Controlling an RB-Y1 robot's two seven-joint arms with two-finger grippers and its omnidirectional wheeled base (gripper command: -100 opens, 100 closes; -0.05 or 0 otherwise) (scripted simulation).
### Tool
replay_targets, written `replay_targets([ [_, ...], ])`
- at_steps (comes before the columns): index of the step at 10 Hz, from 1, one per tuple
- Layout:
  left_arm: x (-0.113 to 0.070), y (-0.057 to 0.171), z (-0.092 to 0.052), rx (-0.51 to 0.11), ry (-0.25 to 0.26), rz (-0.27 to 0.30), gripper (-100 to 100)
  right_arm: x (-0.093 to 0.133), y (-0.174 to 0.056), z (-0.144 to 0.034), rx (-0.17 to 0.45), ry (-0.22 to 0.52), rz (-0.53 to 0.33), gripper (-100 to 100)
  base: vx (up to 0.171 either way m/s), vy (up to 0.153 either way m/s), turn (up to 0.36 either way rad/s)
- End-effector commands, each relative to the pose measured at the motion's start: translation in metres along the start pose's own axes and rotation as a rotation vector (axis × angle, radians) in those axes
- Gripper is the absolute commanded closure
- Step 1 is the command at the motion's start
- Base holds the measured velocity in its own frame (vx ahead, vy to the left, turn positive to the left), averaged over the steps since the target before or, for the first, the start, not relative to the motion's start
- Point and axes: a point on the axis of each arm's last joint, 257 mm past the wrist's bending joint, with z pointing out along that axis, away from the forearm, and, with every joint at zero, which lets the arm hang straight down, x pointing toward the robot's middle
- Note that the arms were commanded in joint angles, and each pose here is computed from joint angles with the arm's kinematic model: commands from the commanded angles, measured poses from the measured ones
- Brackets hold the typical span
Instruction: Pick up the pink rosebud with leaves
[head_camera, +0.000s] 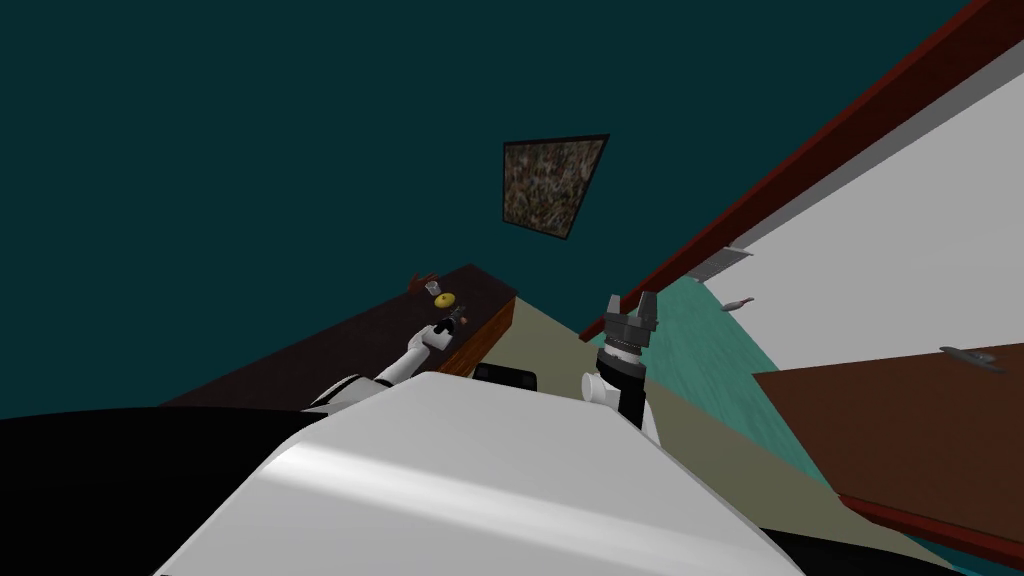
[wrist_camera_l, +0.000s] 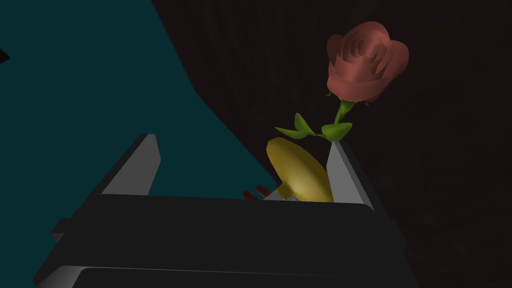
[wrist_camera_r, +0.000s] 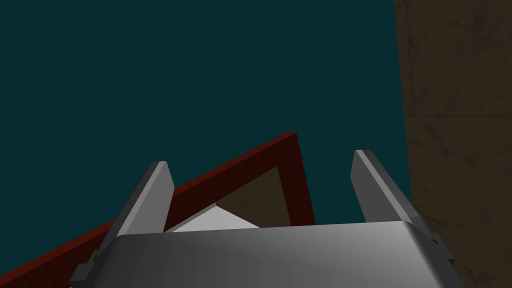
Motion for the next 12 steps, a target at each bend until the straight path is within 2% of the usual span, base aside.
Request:
replay_targets([
  [1, -0.008, 0.016, 0.004, -0.050, -0.004, 0.014, -100, 0.000, 0.000, 0.000, 0.000, 0.000, 0.000, 0, 0.009, 0.010, -0.059],
  [2, -0.008, 0.020, 0.003, -0.058, -0.004, 0.014, -100, 0.000, 0.000, 0.000, 0.000, 0.000, 0.000, 0, 0.008, 0.007, -0.038],
  [3, -0.012, 0.034, 0.005, -0.099, -0.007, 0.025, -100, 0.000, 0.000, 0.000, 0.000, 0.000, 0.000, 0, 0.012, 0.004, -0.075],
  [4, -0.012, 0.034, 0.005, -0.099, -0.007, 0.025, -100, 0.000, 0.000, 0.000, 0.000, 0.000, 0.000, 0, 0.012, 0.007, -0.033],
  [9, -0.039, 0.093, 0.002, -0.268, -0.032, 0.077, -100, 0.000, 0.000, 0.000, 0.000, 0.000, 0.000, 0, 0.037, 0.008, -0.098],
  [12, -0.047, 0.104, -0.001, -0.302, -0.041, 0.091, -100, 0.000, 0.000, 0.000, 0.000, 0.000, 0.000, 0, 0.040, 0.002, -0.041],
])
